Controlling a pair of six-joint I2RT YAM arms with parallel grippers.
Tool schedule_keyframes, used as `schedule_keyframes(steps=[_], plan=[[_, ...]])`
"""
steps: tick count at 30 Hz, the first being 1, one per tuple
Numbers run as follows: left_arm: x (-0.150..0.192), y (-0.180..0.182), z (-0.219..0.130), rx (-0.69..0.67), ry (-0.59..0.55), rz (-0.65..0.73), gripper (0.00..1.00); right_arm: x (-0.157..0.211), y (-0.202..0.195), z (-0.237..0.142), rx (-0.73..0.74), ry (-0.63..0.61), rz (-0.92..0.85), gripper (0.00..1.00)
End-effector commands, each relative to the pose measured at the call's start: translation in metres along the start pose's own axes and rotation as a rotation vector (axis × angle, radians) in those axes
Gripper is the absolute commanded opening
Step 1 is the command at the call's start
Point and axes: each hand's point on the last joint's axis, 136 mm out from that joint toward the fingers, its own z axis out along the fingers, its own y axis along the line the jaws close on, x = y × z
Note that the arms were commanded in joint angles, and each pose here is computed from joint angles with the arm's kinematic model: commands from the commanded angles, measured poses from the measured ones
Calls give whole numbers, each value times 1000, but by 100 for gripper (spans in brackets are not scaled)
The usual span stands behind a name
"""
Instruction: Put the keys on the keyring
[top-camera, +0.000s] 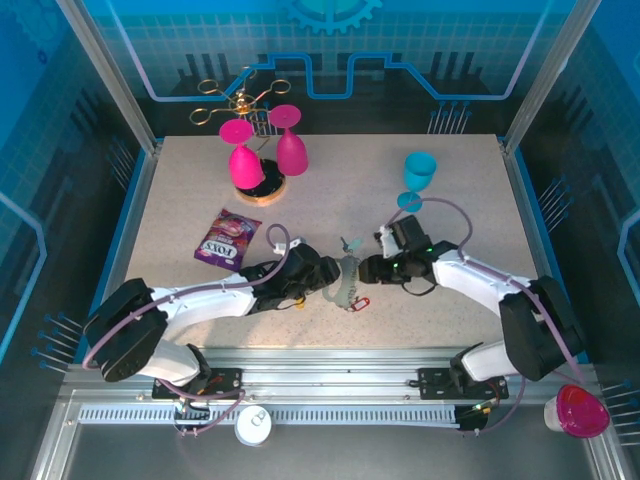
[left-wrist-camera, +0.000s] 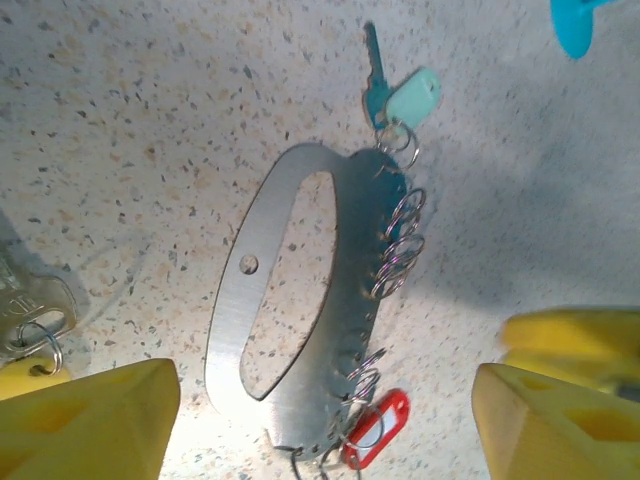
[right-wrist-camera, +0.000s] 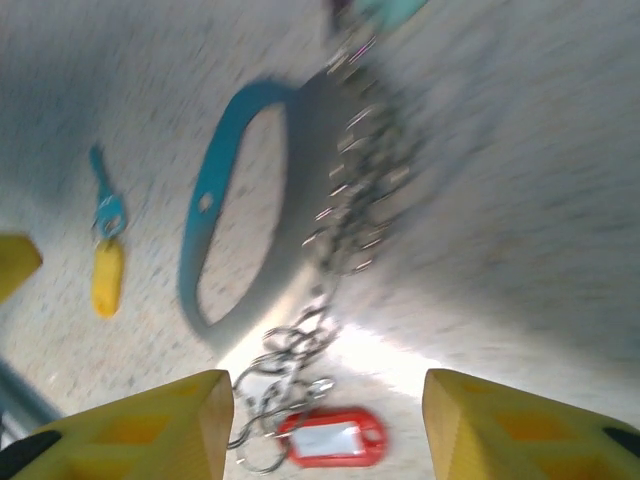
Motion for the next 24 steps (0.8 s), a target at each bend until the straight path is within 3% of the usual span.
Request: schedule_keyframes(steps=[1,4,7,12,19,24], plan=[[16,-12,13,13,111,57,76,-10,-32,-25,128,-45,5,53],[24,-23,28,21,165,113,75,-12,-39,-35,139,-73,15,53],[21,-30,38,15,176,144,63,-9,-42,-37,147,-63,6,53],[26,-38,41,1,215,216,54,-5,-44,-42,148,-82,2,53],[36,-15,27,-133,282,482,45,-2,-47,-49,144,-108,15,53],[51,-11,32,-159,371,557,39,-2,-43,-51,126,-114,12,53]])
